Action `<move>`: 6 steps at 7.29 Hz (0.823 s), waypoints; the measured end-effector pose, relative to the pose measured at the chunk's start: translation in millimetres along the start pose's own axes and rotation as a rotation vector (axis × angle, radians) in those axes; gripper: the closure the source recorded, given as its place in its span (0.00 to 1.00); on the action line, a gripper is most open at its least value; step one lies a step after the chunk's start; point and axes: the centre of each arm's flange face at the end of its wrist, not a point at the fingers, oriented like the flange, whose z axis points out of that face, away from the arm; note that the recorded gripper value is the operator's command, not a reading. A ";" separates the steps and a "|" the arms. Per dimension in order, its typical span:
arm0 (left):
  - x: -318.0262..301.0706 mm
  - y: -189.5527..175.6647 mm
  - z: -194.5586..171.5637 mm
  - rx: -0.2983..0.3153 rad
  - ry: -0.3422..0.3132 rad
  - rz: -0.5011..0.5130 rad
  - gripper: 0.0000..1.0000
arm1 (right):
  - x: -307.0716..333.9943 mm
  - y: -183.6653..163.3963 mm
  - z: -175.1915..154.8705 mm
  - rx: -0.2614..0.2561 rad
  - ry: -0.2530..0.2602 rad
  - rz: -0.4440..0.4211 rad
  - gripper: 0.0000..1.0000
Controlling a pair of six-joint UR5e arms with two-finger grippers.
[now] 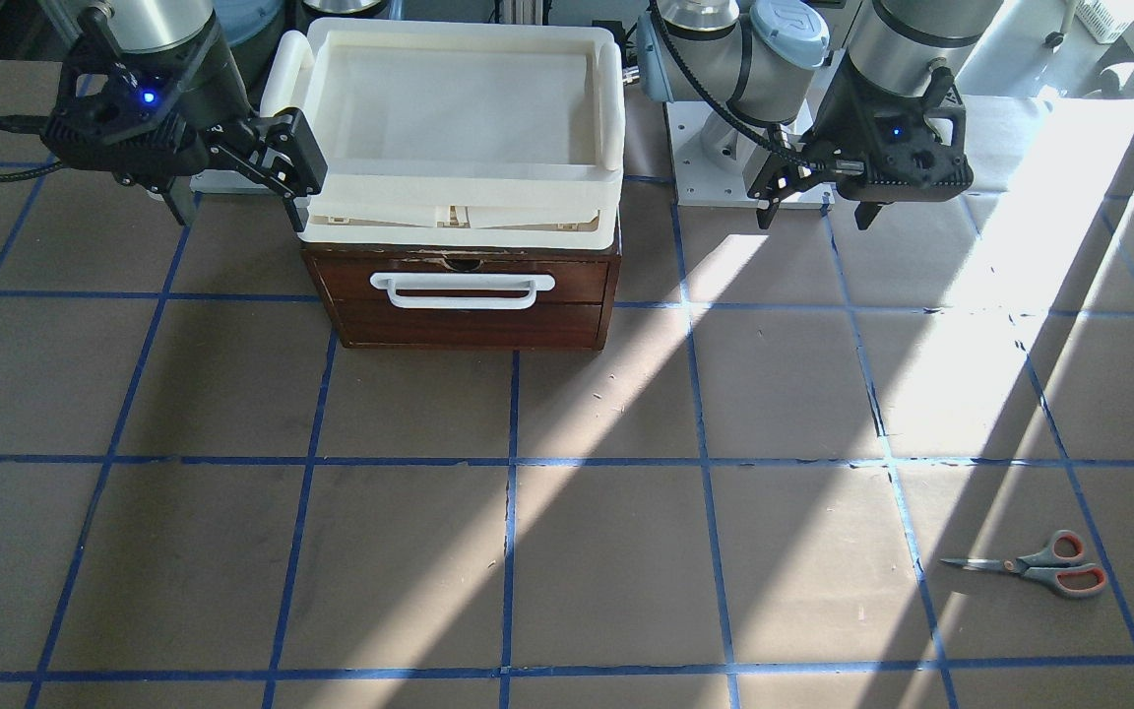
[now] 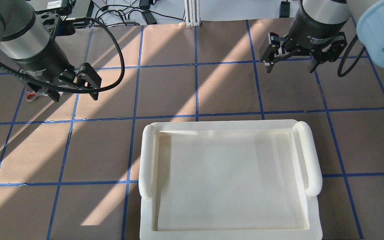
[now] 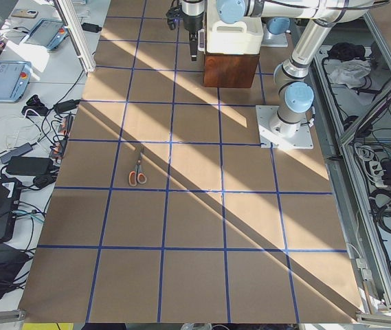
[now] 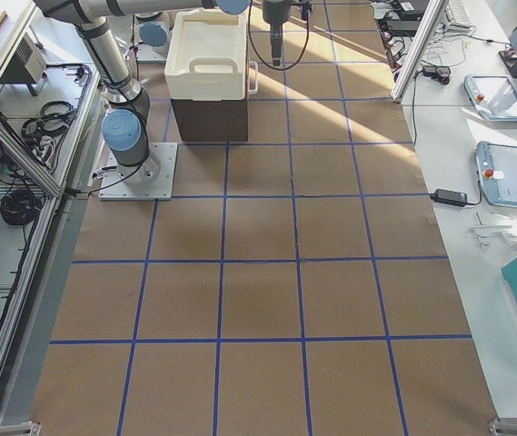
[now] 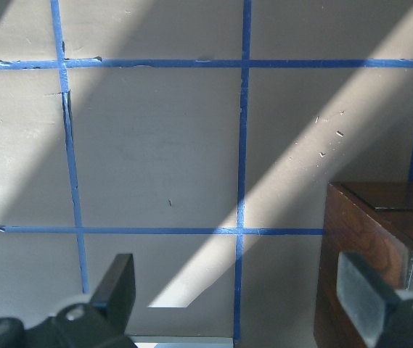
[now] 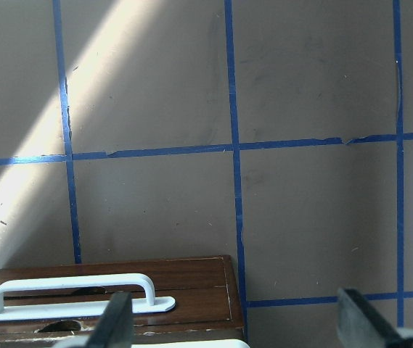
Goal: Place scissors in drawer with both arms
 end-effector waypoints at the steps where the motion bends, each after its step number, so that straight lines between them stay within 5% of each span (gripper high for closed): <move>1: 0.0 0.2 -0.1 0.000 0.000 0.002 0.00 | -0.1 0.1 0.0 0.000 0.000 0.000 0.00; 6: -8.6 -5.5 3.4 -0.007 -0.001 0.031 0.00 | -17.8 6.0 9.7 -0.035 -0.029 -0.063 0.00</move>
